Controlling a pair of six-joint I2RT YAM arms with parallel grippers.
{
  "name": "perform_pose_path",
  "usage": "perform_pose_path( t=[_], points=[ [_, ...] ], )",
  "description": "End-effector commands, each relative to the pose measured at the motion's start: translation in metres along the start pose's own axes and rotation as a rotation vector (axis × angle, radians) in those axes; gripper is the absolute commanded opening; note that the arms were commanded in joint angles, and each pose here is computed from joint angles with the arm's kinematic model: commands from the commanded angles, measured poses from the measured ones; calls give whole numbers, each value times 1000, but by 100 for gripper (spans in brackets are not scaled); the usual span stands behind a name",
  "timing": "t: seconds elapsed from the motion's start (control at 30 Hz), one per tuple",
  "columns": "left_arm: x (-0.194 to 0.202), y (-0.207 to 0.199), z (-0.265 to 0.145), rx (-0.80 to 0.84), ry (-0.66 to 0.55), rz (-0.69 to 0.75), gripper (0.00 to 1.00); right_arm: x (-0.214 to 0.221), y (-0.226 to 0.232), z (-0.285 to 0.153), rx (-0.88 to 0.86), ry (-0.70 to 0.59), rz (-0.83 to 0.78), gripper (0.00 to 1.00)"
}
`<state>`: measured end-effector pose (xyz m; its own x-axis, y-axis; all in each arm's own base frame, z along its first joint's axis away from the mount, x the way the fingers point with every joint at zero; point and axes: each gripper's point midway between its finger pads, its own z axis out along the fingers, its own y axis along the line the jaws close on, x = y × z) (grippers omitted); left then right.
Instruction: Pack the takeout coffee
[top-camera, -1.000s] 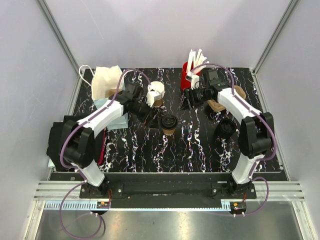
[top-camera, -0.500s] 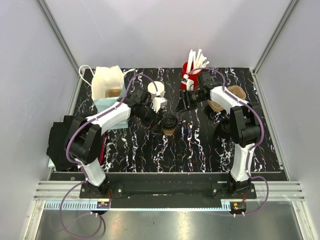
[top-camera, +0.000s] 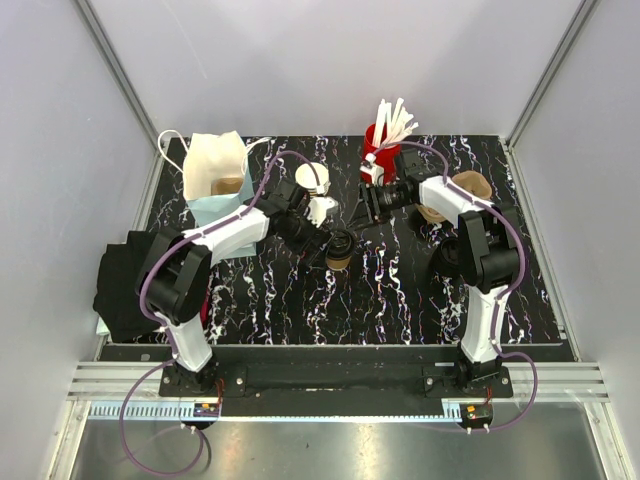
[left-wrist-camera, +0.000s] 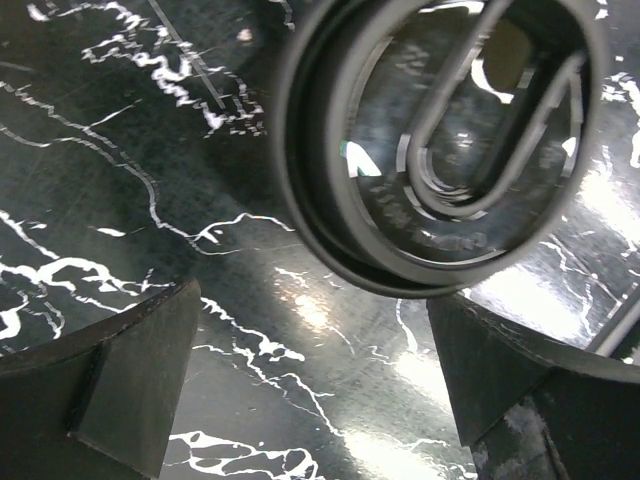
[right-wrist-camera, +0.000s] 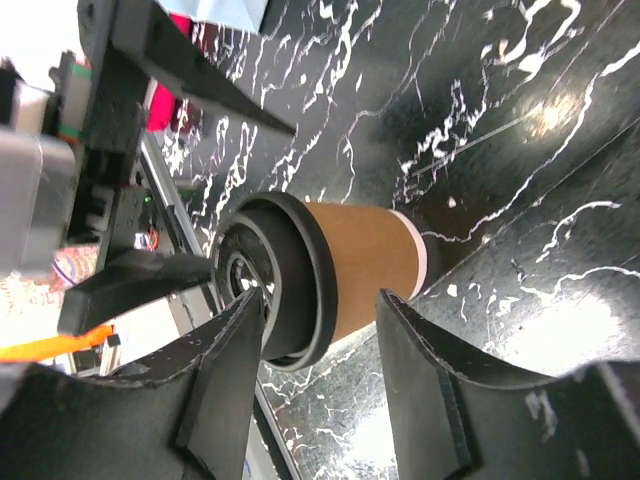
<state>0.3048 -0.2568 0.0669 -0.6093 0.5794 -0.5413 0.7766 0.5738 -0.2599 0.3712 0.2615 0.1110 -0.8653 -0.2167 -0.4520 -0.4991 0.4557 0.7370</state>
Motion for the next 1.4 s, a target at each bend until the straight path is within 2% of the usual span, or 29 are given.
perform_pose_path(
  t=[0.0,0.7,0.87,1.1,1.37],
  points=[
    [-26,12,-4,-74,-63,22,99,2,22,-9,-40,-14,-83,54],
    [-51,38,2,-213,-85,-31,99,53,34,-32,11,61,-157,48],
    [-53,36,1,-201,-87,-10,99,41,37,-41,44,29,-201,48],
    [-52,21,-10,-147,-113,32,99,0,42,-48,38,-49,-218,51],
    [-52,1,-6,-53,-121,42,99,-30,15,-28,48,-93,-183,57]
  ],
)
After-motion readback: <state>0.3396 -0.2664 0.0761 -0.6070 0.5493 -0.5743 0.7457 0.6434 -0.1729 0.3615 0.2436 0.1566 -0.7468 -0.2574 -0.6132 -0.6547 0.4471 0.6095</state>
